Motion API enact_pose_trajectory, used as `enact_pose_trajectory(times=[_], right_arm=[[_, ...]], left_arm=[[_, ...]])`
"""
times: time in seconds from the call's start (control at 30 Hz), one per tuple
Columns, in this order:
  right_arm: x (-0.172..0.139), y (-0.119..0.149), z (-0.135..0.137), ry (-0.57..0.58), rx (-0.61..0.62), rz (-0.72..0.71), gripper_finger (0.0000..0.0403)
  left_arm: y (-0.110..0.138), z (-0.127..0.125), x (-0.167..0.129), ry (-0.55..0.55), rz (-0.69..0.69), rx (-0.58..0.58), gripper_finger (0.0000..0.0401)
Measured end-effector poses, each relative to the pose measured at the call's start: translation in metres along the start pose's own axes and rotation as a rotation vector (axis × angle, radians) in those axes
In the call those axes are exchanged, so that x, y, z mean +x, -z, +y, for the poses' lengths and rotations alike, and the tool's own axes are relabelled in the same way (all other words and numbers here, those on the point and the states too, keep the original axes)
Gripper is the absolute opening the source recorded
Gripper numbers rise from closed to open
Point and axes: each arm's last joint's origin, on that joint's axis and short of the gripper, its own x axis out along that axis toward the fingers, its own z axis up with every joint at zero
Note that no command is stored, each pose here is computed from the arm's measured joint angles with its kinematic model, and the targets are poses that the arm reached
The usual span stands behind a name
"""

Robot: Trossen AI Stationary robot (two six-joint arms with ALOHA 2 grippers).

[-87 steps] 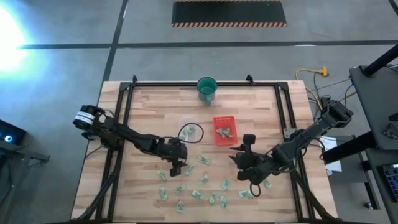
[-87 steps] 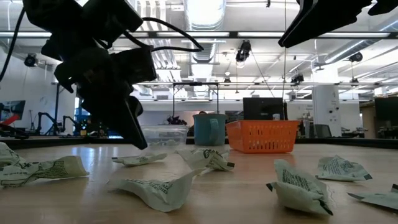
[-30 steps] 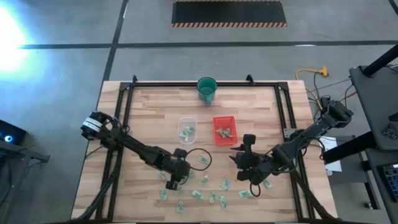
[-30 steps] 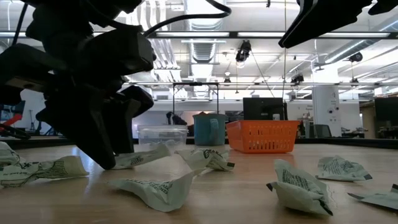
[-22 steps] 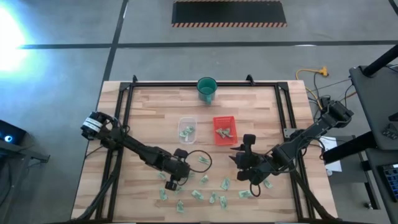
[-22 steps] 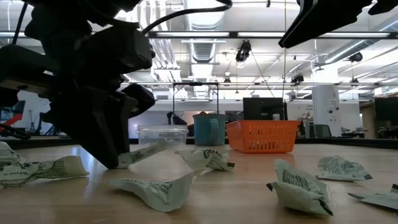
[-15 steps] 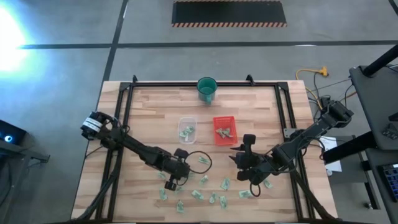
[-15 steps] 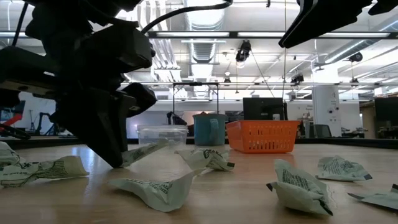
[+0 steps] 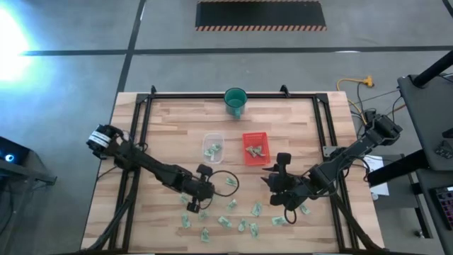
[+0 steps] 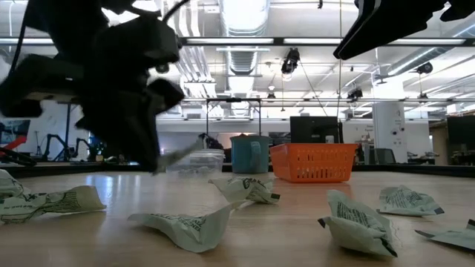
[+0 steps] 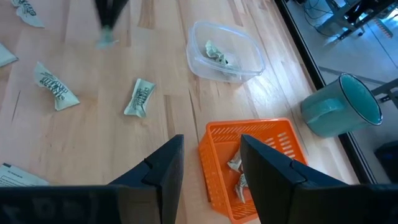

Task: Pick and place items into bin
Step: Put the stevia packet into the transparent bin

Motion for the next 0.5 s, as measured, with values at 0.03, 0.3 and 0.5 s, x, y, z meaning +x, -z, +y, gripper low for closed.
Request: enact_pose_trajectory(times=[0.03,0.3,0.5], right_arm=[[0.0,0.0,0.0,0.0,0.0,0.0,0.0148],[0.0,0.001,0.0,0.004,0.003,-0.001,0.0148],[0.001,0.001,0.0,0.008,0.001,0.0,0.0148]], left_arm=[[0.0,0.003,-0.005,-0.043,0.002,0.0,0.0006],[-0.001,0.032,-0.048,-0.343,-0.035,-0.04,0.0006],[0.002,0.061,-0.057,-0.463,-0.031,-0.049,0.0006]])
